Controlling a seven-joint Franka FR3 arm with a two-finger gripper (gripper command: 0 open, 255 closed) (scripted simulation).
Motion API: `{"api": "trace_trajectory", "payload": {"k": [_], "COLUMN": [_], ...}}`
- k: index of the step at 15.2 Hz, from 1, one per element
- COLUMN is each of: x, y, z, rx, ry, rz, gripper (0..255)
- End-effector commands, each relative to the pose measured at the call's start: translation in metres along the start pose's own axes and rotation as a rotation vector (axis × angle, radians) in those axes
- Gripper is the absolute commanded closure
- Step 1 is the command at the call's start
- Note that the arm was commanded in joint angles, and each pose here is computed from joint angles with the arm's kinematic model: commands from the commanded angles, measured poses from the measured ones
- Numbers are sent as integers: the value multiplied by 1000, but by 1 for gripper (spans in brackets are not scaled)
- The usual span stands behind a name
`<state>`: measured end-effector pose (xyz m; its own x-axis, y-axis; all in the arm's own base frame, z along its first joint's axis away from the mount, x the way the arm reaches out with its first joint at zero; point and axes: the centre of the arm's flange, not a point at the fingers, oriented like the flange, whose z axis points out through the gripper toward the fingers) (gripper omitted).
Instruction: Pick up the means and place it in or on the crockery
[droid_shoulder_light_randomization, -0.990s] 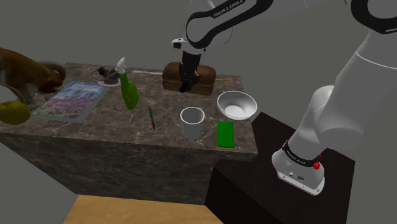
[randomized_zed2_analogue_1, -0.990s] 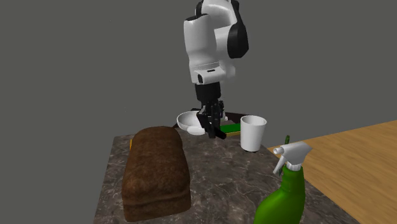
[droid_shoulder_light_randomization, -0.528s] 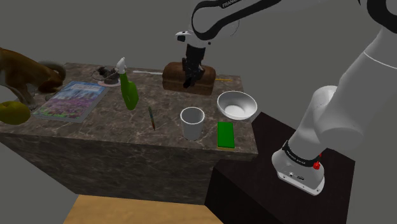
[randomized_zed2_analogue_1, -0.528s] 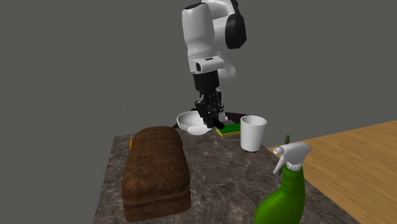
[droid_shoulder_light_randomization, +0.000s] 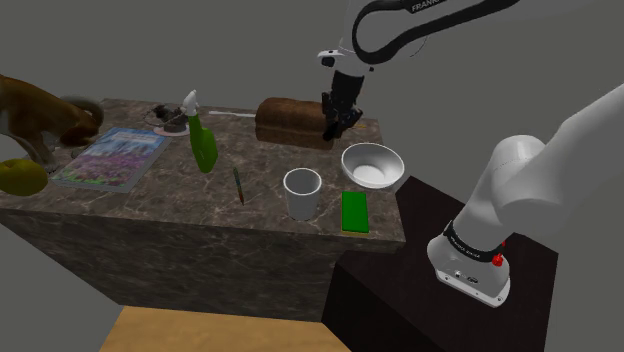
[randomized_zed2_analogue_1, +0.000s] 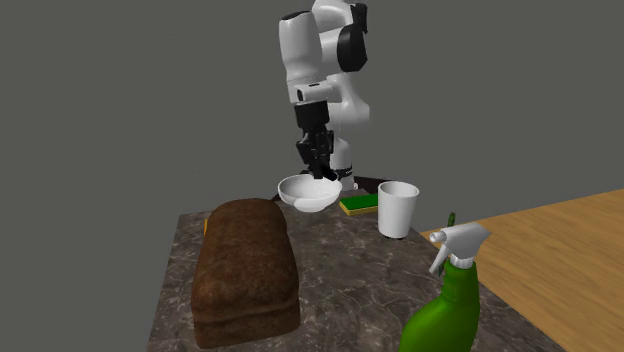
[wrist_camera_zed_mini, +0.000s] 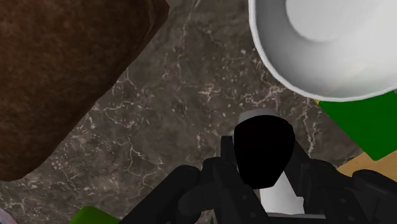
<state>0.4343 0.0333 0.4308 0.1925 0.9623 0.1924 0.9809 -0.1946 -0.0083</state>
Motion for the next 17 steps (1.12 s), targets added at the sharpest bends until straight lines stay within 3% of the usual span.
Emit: {"api": "trace_trajectory", "payload": {"k": [1, 9, 17], "x": [-19, -91, -99], "y": [-19, -96, -96], "z": [-1, -17, 24], "rx": [0, 0, 0], "ry": [0, 0, 0], "rz": [-1, -1, -1], "gripper": [255, 255, 255]}}
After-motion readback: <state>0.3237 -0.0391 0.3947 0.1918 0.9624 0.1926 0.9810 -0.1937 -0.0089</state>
